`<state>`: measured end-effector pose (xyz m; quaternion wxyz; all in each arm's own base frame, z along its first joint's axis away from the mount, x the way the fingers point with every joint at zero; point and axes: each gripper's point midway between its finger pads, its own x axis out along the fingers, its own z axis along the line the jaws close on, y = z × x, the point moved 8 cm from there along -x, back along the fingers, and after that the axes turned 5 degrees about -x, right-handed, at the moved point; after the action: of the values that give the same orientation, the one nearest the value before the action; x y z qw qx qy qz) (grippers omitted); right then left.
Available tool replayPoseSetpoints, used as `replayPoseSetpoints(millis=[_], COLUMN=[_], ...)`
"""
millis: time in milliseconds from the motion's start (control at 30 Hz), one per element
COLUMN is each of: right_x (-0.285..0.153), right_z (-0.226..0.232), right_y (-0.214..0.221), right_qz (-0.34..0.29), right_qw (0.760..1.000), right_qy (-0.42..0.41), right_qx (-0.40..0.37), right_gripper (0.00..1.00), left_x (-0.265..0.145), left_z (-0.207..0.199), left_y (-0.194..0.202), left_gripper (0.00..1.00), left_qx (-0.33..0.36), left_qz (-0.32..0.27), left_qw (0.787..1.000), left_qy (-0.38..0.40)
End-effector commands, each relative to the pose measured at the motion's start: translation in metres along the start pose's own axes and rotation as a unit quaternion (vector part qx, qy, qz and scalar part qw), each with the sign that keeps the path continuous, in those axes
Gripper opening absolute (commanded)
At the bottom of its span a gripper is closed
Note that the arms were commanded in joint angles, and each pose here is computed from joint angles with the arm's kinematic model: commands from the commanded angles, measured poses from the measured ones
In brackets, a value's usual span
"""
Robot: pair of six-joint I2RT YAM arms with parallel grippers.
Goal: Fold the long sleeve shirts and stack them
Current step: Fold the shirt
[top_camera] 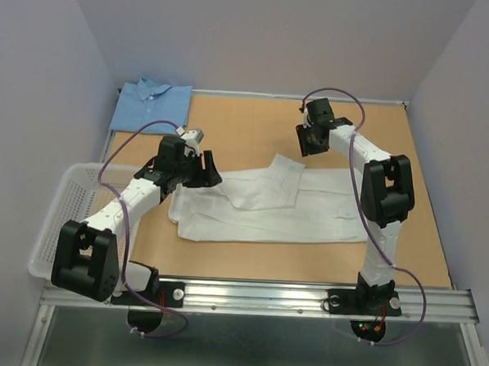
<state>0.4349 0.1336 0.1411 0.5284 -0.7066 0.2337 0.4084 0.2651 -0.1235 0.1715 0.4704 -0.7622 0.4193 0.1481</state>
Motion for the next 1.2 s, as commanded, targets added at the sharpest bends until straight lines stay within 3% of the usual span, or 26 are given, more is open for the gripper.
replayPoseSetpoints(millis=[0,333,1000,1167], right_x=[-0.004,0.015,0.039,0.039], right_z=[0.001,0.011,0.021,0.028], right_y=[-0.002,0.014,0.053,0.067], right_qz=[0.009,0.041,0.119,0.15], right_qw=[1.0,0.998,0.992,0.989], right_qy=[-0.003,-0.036,-0.026,-0.007], right_qx=[0.004,0.023,0.015,0.012], right_gripper=[0.46,0.45,0.45,0.4], left_x=[-0.004,-0.003,0.0,0.001], left_z=[-0.003,-0.001,0.001,0.003], left_y=[-0.004,-0.004,-0.002,-0.002], left_gripper=[0.71,0.71,0.71,0.71], left_qx=[0.001,0.001,-0.002,-0.003], left_qz=[-0.02,-0.017,-0.01,-0.009], left_qw=[1.0,1.0,1.0,1.0], left_qy=[0.017,0.015,0.013,0.01])
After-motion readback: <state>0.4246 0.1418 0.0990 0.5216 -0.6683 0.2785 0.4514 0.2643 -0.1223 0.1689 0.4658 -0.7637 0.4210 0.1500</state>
